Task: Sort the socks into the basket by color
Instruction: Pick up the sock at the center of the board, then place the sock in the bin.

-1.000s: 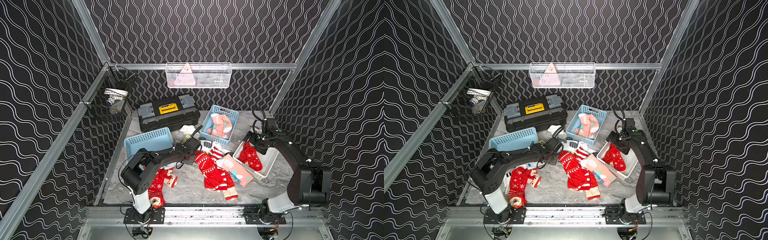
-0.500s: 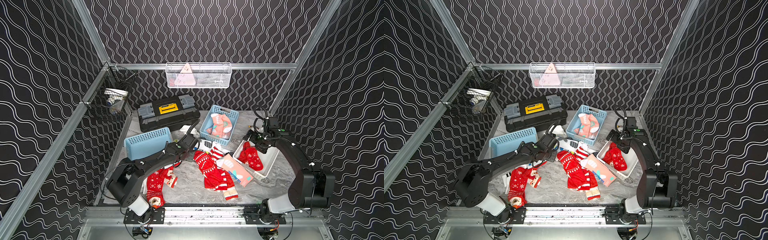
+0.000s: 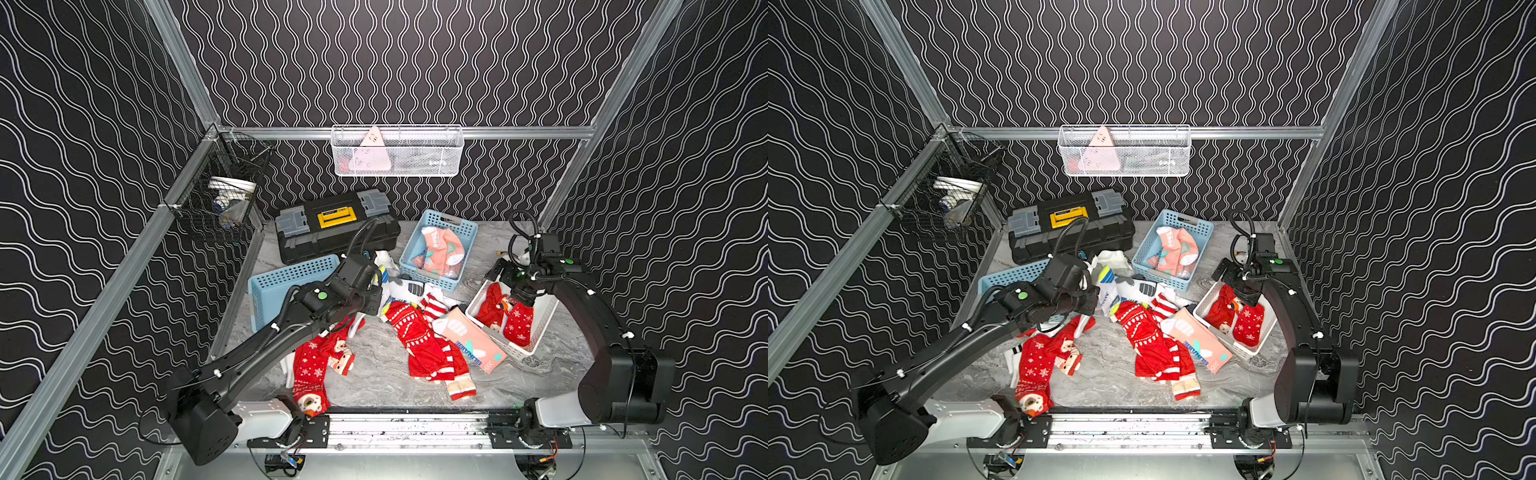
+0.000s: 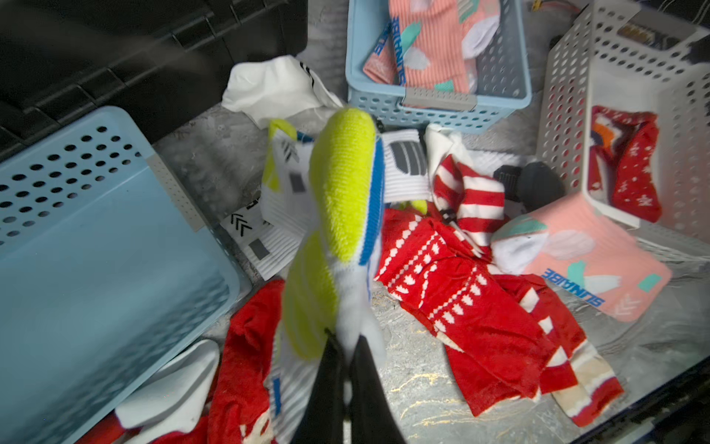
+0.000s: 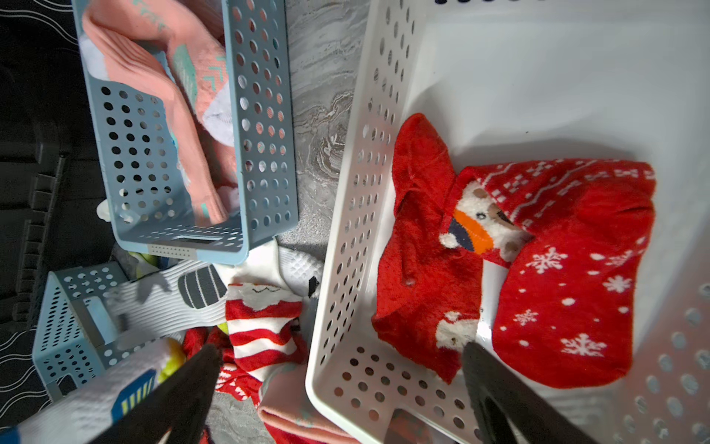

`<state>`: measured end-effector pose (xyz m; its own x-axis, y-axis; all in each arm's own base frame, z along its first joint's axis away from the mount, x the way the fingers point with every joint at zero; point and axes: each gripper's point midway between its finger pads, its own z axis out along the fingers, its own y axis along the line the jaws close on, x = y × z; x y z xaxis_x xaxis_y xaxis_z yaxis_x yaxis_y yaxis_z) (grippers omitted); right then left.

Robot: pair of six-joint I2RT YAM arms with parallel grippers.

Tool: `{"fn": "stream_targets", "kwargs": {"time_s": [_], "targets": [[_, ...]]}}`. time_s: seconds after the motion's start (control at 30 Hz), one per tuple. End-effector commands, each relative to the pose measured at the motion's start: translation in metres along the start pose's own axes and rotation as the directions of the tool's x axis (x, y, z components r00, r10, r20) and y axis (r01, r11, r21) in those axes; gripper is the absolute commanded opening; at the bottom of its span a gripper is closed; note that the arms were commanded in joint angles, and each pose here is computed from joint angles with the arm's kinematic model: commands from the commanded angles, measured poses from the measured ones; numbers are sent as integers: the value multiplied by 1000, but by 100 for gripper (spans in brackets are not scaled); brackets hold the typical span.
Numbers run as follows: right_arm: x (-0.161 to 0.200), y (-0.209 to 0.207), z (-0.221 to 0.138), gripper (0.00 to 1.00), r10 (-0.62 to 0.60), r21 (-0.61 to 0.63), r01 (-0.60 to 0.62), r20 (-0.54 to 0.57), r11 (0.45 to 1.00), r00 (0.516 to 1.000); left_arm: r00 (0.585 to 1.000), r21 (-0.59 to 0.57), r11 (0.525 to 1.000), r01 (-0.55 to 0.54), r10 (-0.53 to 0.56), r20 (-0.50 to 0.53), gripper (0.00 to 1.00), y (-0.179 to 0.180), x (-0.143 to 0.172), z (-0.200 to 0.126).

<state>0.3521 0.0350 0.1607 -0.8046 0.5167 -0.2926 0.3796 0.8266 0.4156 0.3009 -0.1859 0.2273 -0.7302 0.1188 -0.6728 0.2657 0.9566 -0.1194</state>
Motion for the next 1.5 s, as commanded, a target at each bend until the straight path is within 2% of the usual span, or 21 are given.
{"fn": "stream_targets", "kwargs": {"time_s": [0.0, 0.33, 0.47, 0.63, 0.9, 1.03, 1.13, 1.3, 1.47], "targets": [[5, 1, -3, 100, -1, -9, 1, -13, 1000, 1000, 1000, 5, 1000, -8, 8, 9, 0, 0, -6, -16], [7, 3, -9, 100, -9, -24, 9, -4, 1000, 1000, 992, -36, 998, 47, -43, 120, 0, 18, -40, -65], [7, 4, -12, 100, -10, -26, 11, 3, 1000, 1000, 991, -102, 993, 61, -48, 125, 0, 41, -45, -70], [8, 4, -14, 100, -15, -28, 15, 5, 999, 1000, 988, -199, 974, 112, -89, 122, 0, 90, -48, -70], [8, 5, -16, 100, -22, -30, 22, 4, 999, 1000, 980, -303, 933, 195, -173, 98, 0, 173, -43, -53], [9, 5, -16, 100, -24, -33, 24, 0, 999, 1000, 991, -422, 896, 137, -127, 51, 0, 204, -32, -47], [9, 5, -16, 100, -26, -32, 25, -5, 999, 1000, 991, -473, 872, 122, -132, 11, 0, 226, -21, -41], [10, 6, -14, 100, -25, -37, 25, -14, 999, 1000, 991, -541, 836, 89, -130, -38, 0, 251, -7, -27], [12, 6, -12, 100, -24, -40, 23, -21, 999, 999, 983, -550, 833, 68, -150, -107, 0, 260, 11, 3]]}}
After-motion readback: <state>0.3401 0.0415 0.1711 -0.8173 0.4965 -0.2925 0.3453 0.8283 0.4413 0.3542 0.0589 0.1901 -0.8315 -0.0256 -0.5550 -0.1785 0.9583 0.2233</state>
